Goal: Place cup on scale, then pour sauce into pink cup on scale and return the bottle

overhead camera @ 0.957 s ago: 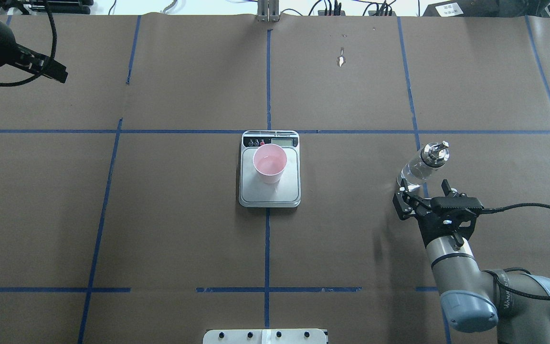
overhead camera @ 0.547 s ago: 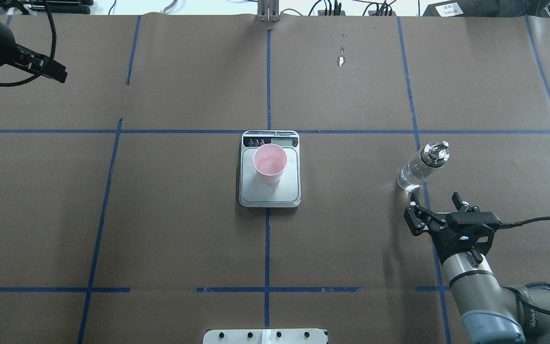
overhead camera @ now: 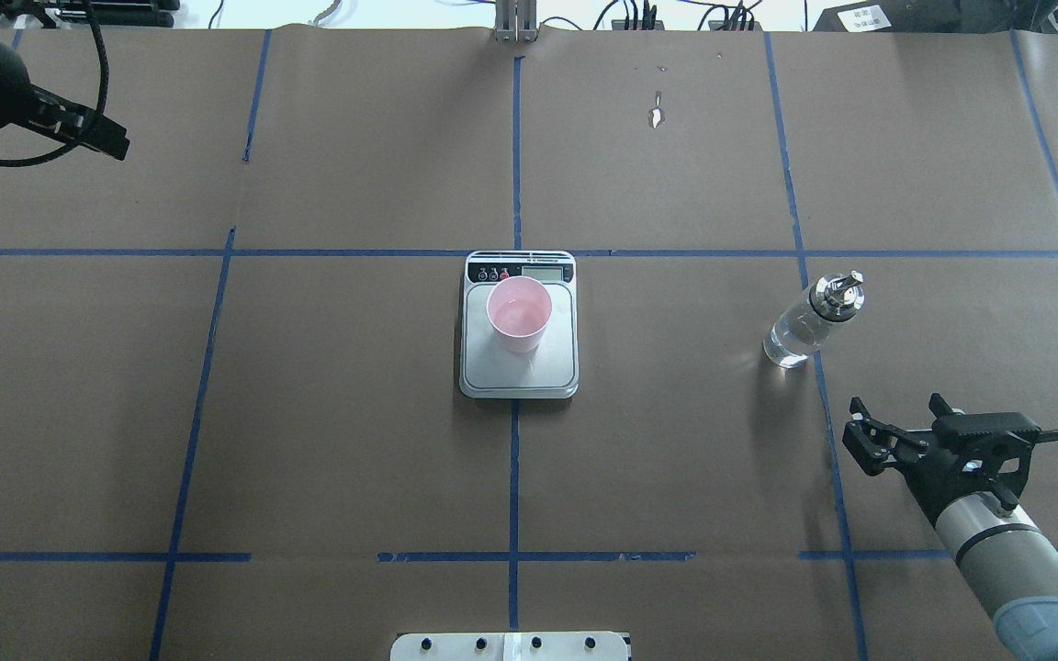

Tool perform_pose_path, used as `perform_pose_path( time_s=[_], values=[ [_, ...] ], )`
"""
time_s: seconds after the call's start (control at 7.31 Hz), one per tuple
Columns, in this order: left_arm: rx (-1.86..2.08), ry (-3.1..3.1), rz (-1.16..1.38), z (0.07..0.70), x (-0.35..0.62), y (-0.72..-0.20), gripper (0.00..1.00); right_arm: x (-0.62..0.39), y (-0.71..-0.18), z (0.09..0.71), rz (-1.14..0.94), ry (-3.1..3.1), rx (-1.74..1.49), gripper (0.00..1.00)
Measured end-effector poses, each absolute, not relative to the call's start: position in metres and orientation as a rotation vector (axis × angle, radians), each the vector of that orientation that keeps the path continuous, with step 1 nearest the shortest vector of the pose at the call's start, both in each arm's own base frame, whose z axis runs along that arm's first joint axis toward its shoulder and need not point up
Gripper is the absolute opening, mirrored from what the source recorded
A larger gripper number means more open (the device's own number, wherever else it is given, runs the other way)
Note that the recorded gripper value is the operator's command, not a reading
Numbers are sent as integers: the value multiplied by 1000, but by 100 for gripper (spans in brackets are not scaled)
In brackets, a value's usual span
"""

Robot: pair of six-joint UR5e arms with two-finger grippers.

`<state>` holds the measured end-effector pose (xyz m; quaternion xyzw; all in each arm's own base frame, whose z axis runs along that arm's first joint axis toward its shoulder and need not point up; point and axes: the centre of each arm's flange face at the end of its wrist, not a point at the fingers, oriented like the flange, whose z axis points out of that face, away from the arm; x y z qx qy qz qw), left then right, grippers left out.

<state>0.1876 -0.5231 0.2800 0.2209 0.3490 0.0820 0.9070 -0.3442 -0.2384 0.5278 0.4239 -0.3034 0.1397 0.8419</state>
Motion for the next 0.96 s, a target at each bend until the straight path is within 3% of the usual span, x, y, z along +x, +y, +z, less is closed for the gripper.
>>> perform_pose_path(
  time_s=[0.27,0.96],
  values=[
    [452,720,170,282,189,-524,77,-309,-258,541,228,-658,831,100],
    [427,674,204,314,178,-544,77,-173,-390,561,84,-711,549,100]
  ],
)
